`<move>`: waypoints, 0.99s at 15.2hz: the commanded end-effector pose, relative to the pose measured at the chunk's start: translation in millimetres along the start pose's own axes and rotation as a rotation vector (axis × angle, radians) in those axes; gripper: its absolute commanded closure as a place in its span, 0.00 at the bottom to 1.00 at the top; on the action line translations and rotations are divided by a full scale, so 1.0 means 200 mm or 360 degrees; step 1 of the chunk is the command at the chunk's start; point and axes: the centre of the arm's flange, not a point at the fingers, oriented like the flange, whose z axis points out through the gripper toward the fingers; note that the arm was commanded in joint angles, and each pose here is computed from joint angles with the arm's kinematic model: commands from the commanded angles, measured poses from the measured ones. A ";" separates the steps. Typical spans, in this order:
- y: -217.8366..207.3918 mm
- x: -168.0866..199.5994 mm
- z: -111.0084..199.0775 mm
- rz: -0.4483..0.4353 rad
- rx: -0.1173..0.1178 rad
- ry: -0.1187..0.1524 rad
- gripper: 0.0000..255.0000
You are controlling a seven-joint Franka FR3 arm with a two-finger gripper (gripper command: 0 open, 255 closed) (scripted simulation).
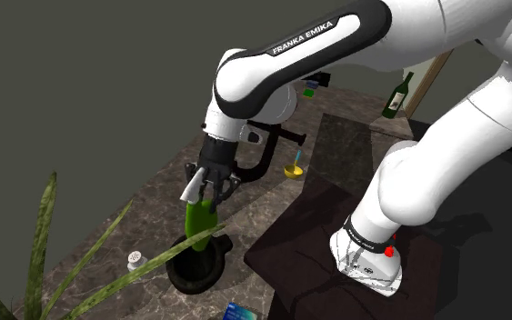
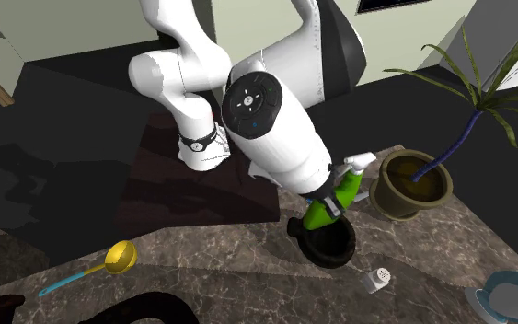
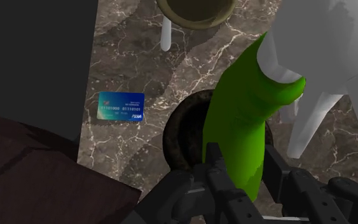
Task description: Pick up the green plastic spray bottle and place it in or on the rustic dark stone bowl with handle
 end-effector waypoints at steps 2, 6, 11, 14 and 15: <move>-0.01 0.04 0.07 0.0000 0.0001 0.0000 1.00; -0.01 0.09 0.16 0.0000 0.0001 0.0000 1.00; -0.01 0.13 0.24 0.0000 0.0001 0.0000 1.00; -0.01 0.13 0.24 0.0000 0.0001 0.0000 1.00; -0.01 0.13 0.24 0.0000 0.0001 0.0000 1.00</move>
